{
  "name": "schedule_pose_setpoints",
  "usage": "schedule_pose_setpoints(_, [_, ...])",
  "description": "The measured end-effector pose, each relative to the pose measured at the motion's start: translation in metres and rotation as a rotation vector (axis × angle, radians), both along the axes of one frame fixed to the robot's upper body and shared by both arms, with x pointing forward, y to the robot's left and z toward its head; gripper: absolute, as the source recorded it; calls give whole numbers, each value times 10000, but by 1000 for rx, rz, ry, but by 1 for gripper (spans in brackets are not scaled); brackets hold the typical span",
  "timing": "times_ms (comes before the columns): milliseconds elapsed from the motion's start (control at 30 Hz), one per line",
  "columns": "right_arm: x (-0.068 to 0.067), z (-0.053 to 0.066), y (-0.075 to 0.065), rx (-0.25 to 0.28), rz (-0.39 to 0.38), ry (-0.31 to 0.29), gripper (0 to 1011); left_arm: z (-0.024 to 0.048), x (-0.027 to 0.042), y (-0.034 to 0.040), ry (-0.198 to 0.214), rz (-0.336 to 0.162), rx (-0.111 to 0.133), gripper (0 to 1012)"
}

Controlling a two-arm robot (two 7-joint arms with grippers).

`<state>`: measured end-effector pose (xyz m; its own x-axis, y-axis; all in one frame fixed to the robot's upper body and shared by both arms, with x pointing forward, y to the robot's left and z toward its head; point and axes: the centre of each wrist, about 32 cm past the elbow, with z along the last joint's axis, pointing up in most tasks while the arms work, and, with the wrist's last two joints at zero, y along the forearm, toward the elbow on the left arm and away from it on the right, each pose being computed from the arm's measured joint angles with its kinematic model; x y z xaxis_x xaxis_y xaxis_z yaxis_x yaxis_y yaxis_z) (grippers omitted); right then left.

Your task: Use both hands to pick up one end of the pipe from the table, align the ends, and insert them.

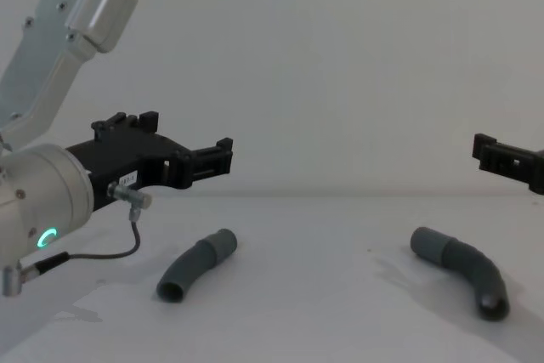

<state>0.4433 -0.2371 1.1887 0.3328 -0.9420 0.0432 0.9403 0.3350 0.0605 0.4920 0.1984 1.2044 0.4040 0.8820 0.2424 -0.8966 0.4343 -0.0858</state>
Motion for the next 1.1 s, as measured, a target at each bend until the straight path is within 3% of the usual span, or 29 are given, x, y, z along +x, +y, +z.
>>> schedule_pose_setpoints(1100, [0,0,0,0,0,0,1004,0,0,0,0,0,0,1001])
